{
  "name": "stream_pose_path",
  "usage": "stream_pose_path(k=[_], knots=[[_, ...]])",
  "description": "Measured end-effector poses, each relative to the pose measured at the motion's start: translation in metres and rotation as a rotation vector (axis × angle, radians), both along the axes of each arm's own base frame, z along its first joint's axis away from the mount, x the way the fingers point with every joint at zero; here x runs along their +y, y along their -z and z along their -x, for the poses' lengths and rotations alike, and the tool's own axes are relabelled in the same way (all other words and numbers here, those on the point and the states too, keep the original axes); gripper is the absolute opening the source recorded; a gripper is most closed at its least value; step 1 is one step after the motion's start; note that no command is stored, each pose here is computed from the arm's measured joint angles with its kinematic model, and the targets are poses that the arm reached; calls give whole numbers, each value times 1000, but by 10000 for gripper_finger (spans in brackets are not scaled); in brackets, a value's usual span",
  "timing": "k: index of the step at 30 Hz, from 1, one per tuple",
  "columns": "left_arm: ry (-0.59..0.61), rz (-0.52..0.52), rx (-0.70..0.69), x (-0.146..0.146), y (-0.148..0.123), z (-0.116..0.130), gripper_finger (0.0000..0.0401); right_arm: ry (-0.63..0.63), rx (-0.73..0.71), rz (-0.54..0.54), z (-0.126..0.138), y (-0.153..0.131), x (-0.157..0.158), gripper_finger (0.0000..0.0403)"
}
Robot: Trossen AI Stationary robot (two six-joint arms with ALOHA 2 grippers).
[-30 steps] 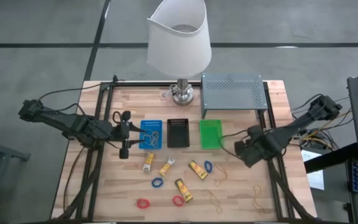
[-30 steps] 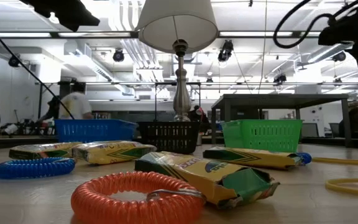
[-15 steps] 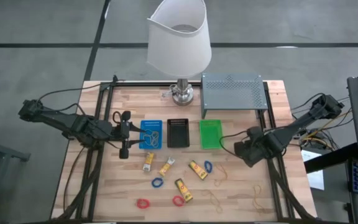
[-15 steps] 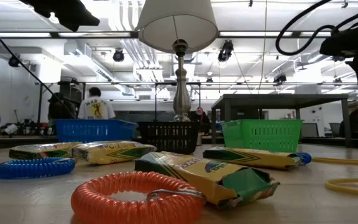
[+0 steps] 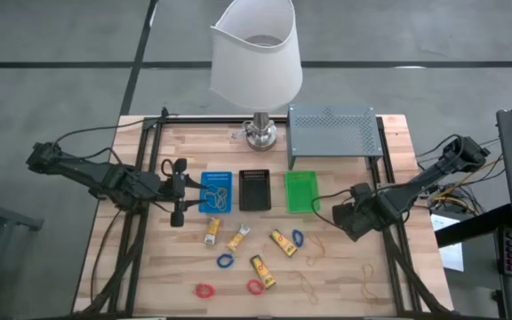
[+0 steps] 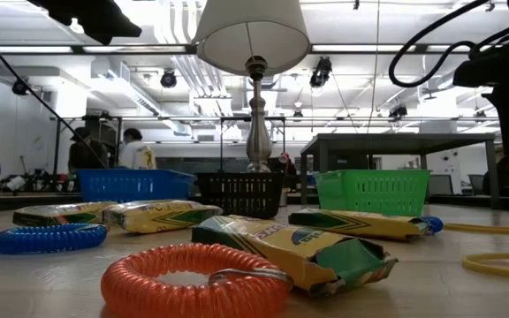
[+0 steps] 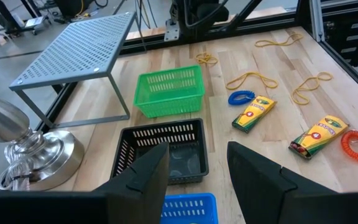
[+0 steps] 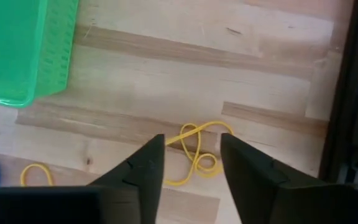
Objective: Pick & Place Office Desk Supplies
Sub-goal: Put the yellow rubber band into the blue bin
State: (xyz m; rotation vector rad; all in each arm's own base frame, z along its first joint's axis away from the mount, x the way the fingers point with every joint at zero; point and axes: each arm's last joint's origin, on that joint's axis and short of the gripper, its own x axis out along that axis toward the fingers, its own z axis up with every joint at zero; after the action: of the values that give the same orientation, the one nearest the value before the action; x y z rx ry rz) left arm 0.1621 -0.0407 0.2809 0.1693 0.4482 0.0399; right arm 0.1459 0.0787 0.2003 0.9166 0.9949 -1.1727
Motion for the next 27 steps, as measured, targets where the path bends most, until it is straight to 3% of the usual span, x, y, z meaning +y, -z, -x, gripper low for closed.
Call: stream_pose_path(k=[9,27], knots=[[0,0,0,0,0,0,168,123,25,-59,1,16,2,191],[-1,0,1,0,0,0,168,120,92,-54,-11,61,10,184]])
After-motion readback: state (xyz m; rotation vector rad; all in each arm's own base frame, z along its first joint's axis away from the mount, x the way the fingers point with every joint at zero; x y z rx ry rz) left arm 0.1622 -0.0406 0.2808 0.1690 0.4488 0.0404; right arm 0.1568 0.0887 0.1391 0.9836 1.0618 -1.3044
